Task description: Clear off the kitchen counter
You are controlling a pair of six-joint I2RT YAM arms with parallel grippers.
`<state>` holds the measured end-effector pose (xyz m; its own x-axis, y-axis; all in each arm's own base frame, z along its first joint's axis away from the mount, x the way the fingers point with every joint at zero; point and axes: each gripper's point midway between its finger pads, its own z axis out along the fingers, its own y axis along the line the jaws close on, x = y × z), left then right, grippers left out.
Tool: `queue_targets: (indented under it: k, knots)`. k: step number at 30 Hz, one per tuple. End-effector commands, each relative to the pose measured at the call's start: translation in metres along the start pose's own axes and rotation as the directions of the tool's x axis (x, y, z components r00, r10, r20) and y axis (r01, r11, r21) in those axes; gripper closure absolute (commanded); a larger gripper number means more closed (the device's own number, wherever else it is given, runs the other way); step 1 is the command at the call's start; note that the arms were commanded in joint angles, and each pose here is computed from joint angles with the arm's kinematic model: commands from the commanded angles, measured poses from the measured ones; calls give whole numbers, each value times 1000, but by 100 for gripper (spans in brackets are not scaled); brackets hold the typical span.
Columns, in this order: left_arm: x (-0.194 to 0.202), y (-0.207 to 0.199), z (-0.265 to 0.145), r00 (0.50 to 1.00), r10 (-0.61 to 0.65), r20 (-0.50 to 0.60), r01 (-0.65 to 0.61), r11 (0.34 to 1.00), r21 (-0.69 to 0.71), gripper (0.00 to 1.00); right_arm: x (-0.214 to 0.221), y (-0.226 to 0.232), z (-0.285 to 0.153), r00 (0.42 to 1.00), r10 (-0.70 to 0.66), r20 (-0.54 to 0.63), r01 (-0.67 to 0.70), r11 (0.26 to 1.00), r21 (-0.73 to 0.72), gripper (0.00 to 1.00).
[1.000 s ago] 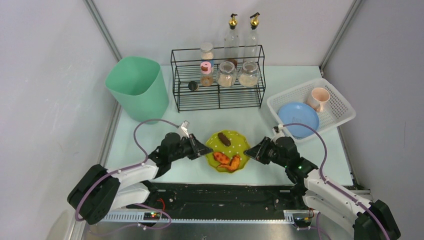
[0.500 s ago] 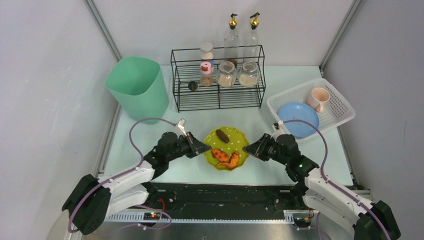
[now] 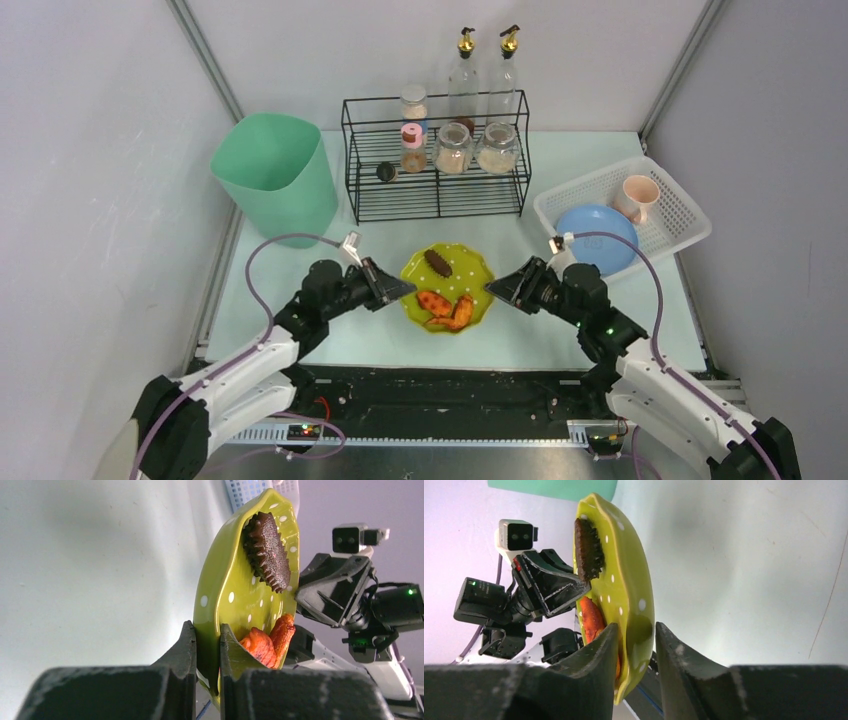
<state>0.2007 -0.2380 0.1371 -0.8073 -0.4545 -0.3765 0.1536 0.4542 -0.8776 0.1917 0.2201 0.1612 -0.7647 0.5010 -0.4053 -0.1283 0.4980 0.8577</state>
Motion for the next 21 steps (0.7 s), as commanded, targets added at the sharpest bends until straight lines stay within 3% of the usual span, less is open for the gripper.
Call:
queue_targets:
  k: [1,6,14,21]
  knots:
    - [-49,-76,-17,992,15,127,-40,979,199,100,-23,42,-8,998,-6,60,13,992,-125,59]
    - [-67,-78,-23,985,28,167,-57,984,170,100,-28,41,-11,998,-11,69,19,993,-118,47]
    - [-94,-89,-33,978,46,205,-74,989,132,100,-32,29,-19,996,-16,83,22,997,-73,46]
    - [-143,-115,-52,958,58,281,-87,992,90,100,-32,24,-21,995,-28,91,33,998,-52,45]
